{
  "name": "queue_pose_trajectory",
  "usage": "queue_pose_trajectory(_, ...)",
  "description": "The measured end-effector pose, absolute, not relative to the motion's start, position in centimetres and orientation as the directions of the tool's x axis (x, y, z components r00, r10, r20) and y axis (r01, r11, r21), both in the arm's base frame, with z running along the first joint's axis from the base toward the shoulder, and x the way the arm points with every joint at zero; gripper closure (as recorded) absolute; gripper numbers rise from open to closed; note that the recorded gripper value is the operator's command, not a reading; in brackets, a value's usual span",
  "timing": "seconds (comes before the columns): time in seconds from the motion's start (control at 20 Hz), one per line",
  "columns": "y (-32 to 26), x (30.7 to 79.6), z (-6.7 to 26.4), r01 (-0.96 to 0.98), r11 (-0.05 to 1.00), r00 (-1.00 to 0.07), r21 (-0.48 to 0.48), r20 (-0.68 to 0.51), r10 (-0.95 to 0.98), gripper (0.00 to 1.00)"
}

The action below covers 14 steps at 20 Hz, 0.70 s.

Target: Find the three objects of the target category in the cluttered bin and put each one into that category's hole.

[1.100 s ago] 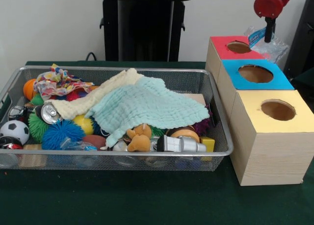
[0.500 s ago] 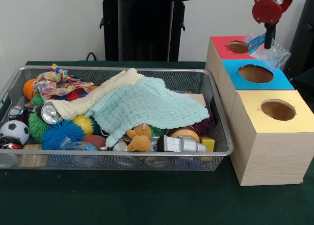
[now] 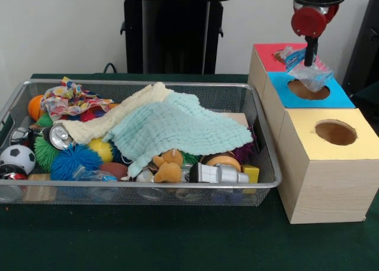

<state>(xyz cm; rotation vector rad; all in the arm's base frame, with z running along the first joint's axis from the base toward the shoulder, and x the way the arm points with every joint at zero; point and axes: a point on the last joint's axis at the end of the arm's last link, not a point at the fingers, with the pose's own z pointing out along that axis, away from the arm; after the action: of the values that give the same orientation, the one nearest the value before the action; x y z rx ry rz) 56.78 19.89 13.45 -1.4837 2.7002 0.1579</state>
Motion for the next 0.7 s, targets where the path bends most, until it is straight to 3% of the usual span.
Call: queue_pose_trajectory(0.7, 19.1, 56.8, 11.4, -0.870, 0.494, -0.491, 0.007, -0.116, -0.863, 1.00)
